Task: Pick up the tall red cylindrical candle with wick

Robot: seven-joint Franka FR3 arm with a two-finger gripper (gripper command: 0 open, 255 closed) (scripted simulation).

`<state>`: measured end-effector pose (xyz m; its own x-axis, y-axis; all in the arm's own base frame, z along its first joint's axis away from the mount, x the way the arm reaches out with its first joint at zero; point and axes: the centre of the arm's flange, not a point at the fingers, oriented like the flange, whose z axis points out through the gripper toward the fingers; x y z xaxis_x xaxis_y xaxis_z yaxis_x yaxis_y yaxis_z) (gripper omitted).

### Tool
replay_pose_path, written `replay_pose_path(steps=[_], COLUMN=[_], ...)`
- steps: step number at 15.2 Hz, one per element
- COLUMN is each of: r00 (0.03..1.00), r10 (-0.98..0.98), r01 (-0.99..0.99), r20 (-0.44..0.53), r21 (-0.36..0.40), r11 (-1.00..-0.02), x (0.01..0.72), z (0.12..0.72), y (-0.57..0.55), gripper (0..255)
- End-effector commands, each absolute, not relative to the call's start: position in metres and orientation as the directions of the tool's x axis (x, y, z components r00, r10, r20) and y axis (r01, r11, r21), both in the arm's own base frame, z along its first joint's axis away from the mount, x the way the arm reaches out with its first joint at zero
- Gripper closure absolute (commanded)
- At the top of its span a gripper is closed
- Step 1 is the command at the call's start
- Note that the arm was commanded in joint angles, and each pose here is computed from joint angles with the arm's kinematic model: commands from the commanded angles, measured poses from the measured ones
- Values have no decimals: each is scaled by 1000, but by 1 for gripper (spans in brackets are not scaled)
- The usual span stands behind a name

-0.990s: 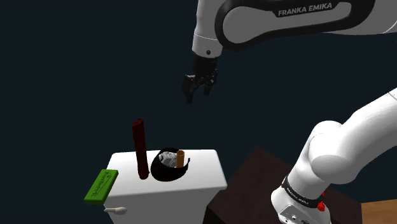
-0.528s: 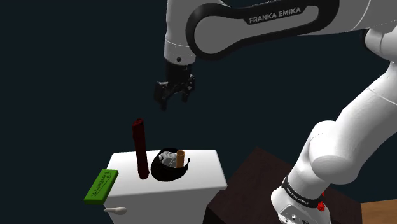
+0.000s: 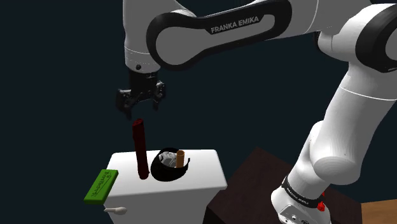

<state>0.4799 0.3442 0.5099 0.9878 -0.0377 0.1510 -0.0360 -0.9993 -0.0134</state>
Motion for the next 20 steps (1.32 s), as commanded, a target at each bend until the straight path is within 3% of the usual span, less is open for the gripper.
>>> replay_pose_path(steps=[1, 10, 11, 20], r00=[987, 987, 987, 987], r10=[-41, -41, -41, -41], r01=[-38, -38, -38, -38], r20=[154, 154, 154, 154], r21=[-18, -18, -18, -18], r11=[-999, -999, -999, -999], x=[484, 484, 484, 484], z=[500, 465, 465, 465], y=[356, 356, 356, 356], gripper=[0, 0, 255, 255])
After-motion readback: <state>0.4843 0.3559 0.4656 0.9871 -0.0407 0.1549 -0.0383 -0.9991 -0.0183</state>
